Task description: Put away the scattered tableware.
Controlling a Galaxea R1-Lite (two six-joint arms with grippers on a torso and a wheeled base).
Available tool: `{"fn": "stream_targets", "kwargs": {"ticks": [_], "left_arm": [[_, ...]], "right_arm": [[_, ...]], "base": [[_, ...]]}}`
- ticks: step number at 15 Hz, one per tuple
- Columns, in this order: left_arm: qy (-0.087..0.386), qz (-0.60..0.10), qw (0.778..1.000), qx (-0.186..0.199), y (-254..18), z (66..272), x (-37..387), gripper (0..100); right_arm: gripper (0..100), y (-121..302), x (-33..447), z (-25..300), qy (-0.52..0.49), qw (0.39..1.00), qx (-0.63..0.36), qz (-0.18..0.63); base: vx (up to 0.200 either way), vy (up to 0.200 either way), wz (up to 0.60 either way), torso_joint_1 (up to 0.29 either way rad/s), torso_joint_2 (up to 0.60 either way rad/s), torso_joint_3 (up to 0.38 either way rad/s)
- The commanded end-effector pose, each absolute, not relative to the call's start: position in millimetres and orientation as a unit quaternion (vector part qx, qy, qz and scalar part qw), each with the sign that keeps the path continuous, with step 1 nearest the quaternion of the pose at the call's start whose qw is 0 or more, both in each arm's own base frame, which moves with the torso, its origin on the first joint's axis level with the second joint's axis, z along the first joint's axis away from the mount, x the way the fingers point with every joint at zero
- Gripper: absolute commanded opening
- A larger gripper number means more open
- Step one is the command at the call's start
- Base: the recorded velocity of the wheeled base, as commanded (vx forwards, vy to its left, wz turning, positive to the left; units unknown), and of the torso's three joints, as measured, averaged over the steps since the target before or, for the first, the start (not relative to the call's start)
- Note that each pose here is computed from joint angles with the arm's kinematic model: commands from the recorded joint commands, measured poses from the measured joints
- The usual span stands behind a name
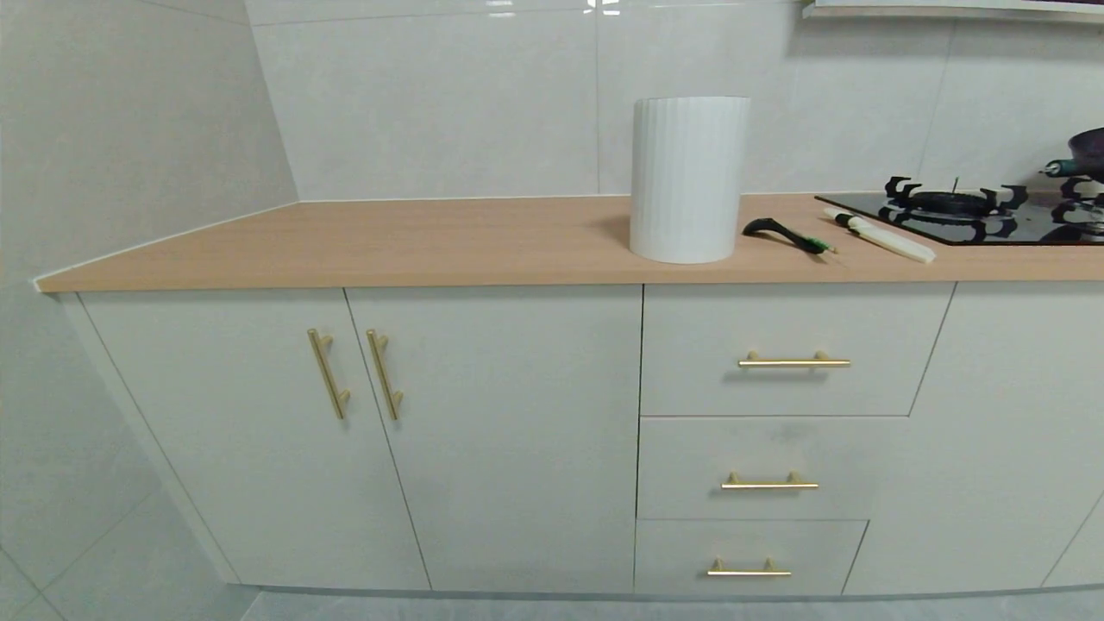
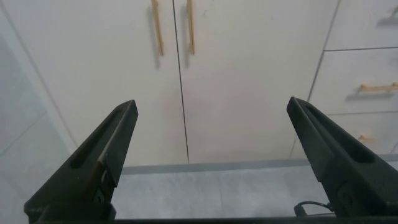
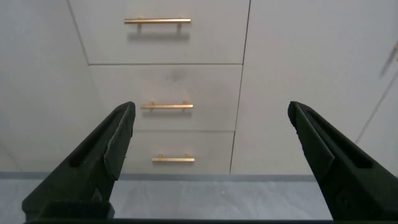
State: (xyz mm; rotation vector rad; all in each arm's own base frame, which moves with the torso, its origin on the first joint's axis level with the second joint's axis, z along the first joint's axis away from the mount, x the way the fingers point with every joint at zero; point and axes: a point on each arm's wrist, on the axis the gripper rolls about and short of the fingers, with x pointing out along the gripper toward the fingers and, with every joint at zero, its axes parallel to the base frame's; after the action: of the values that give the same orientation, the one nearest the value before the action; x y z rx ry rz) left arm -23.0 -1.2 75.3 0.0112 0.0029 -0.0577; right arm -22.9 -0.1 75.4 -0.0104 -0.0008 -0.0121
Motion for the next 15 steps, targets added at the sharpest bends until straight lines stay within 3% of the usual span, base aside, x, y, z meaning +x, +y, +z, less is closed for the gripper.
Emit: {"fn": "stream_targets", "kwargs": {"ticks": [1, 9, 12, 15], "left_arm": [[0.002, -0.029, 1.0, 0.006, -1, 75, -23, 100], [0.002, -0.028, 1.0, 0.006, -1, 75, -23, 100], [0.002, -0.028, 1.0, 0.005, -1, 75, -23, 100], [0.002, -0.028, 1.0, 0.005, -1, 75, -23, 100]], "right_arm": [[100, 0, -23, 75, 0.001, 1.0, -0.006, -0.005], [100, 0, -23, 76, -0.002, 1.0, -0.012, -0.001], [100, -1, -32, 132, -0.057, 0.998, 0.027, 0.019], [100, 0, -12, 139, 0.016, 0.998, 0.003, 0.064]], "base": [[0.0, 0.0, 0.0, 0.0, 0.0, 0.0], [0.0, 0.0, 0.0, 0.0, 0.0, 0.0], [0.0, 0.0, 0.0, 0.0, 0.0, 0.0], [0.0, 0.0, 0.0, 0.0, 0.0, 0.0]]}}
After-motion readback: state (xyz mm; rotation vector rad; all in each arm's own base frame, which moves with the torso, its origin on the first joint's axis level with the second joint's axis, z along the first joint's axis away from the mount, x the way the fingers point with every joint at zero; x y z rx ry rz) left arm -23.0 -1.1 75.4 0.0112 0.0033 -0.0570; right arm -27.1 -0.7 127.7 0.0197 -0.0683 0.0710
